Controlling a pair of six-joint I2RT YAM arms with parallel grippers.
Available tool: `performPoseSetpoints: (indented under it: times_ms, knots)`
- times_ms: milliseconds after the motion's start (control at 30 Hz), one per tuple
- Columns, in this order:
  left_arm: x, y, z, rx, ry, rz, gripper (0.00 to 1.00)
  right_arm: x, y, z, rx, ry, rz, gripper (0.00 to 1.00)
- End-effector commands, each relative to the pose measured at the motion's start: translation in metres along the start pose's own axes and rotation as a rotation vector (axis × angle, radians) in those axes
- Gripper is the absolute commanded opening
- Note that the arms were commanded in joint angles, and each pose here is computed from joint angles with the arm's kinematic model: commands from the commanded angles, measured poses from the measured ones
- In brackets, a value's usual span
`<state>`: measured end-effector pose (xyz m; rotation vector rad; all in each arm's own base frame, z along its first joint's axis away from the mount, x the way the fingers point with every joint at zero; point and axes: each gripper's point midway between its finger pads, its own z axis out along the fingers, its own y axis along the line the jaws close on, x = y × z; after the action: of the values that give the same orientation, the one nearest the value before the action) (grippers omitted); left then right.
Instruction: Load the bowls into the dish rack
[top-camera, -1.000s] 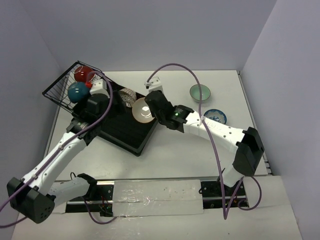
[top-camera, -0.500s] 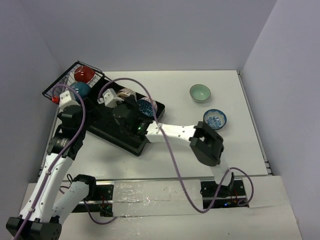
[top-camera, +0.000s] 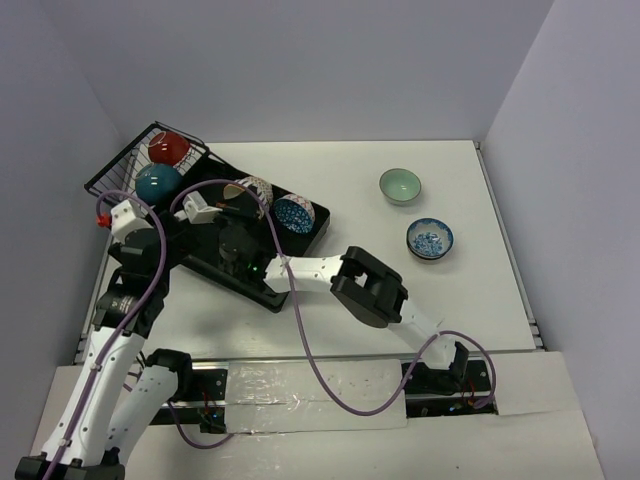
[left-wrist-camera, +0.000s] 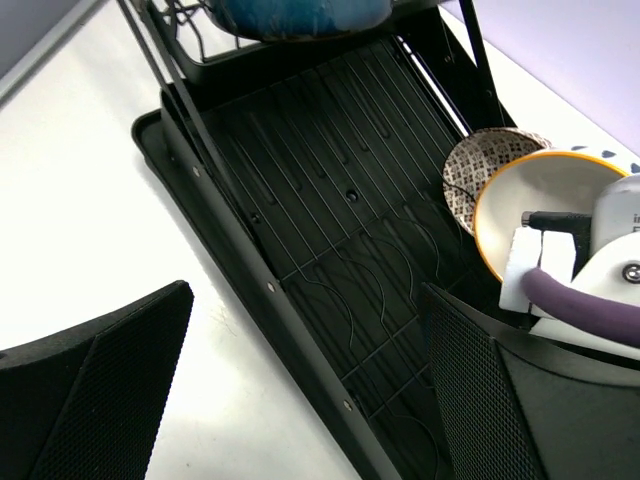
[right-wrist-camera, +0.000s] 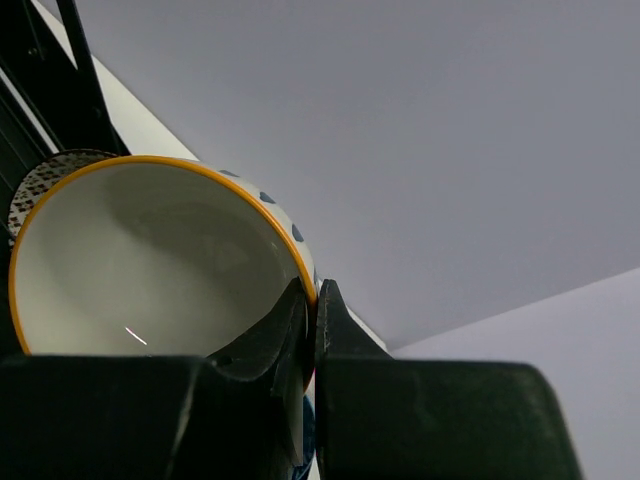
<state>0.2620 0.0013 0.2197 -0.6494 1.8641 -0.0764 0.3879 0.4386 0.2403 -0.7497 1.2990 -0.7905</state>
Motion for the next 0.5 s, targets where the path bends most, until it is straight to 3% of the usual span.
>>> performPoseSetpoints:
  times_ms: [0,467]
  knots:
    - [-0.009,0.005,-0.004,-0.029,-0.042,-0.031,0.99,-0.021,-0.032,0.003,0.09,-0.041,0.087,0.0]
    - [-0.018,0.045,-0.026,-0.161,-0.142,-0.108,0.99,-0.003,0.014,0.01,0.021,-0.027,0.032,0.0]
